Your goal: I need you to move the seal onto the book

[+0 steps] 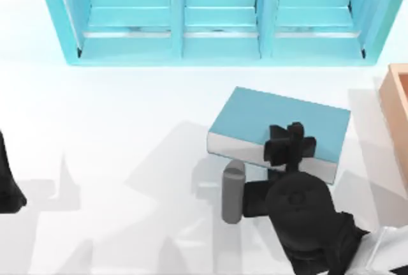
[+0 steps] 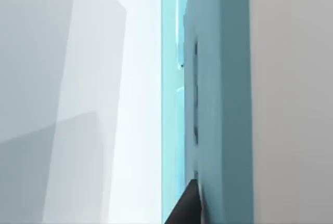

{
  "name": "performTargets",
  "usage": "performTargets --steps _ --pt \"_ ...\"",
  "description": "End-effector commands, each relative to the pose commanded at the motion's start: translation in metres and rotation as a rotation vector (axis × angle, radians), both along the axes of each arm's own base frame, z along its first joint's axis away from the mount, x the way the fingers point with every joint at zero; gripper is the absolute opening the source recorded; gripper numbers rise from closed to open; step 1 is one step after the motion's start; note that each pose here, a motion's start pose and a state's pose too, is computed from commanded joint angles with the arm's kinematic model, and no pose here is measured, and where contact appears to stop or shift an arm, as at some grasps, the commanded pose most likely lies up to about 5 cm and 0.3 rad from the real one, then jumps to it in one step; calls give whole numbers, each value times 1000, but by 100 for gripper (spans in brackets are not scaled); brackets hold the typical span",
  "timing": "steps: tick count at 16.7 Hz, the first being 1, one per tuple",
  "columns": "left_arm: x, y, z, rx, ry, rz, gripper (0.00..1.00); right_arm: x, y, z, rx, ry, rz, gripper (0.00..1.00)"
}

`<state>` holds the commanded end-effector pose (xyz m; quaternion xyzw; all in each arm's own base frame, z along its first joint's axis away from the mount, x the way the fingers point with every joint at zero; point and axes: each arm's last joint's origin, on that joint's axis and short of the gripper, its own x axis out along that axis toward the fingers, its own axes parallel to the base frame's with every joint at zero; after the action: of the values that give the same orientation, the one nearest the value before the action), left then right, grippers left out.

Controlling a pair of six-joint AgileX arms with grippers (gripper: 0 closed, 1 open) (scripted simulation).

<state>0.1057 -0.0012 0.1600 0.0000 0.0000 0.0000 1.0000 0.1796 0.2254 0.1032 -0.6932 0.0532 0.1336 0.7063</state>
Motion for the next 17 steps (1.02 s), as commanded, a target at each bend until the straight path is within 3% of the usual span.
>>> performTargets --steps 7,17 --pt "0 0 0 0 0 0 100 0 0 0 0 0 0 98" --pt "0 0 0 0 0 0 100 -1 0 -1 -1 2 1 100"
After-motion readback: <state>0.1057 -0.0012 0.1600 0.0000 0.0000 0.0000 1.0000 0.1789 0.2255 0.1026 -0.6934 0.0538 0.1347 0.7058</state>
